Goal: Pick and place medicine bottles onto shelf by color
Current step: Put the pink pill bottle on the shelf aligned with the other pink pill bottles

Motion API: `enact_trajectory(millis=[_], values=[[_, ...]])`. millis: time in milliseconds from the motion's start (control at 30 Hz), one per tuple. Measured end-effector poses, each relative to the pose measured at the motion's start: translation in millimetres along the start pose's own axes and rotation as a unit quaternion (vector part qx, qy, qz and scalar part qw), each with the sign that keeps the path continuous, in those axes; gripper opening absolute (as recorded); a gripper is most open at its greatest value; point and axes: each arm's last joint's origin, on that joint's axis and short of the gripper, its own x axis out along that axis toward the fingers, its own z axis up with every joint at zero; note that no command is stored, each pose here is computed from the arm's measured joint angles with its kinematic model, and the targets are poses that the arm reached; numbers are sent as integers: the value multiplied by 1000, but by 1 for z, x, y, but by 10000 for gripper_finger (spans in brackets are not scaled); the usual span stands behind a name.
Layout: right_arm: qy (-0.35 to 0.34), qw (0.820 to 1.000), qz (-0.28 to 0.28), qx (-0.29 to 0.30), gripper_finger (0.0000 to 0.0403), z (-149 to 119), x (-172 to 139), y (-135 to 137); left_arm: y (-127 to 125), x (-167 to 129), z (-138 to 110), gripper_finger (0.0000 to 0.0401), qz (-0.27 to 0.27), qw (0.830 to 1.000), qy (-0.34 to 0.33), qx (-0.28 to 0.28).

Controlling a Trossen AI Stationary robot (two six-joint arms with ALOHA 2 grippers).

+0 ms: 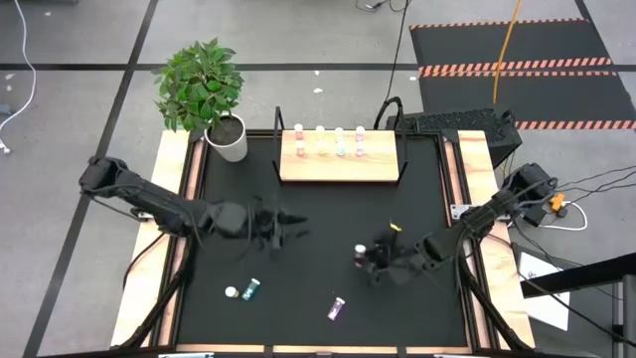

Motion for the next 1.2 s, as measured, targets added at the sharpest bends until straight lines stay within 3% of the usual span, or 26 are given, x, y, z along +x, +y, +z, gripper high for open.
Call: enact_trajectory(millis=[133,300,433,533,700,900,1000,1067,1200], values=[[-47,990,21,-128,96,29,7,16,15,7,23,193,-19,998,-53,-18],[-88,969,3,-231,96,65,13,25,16,25,35,193,-10,998,-56,32],[-114,957,-12,-266,96,89,12,27,-4,49,41,193,12,995,-30,95],[-131,950,-19,-282,96,104,4,25,-17,64,48,193,61,986,27,154],[-152,926,-29,-345,96,121,-15,22,-23,81,62,194,145,968,82,187],[-162,873,-37,-458,103,126,-26,24,-30,94,80,228,141,970,49,191],[-161,870,-29,-466,108,127,-26,25,-27,103,76,256,135,968,77,199],[-161,870,-27,-466,108,127,-27,25,-25,104,71,265,122,957,117,235],[-164,871,-23,-463,106,127,-28,25,-35,107,72,253,90,943,129,294]])
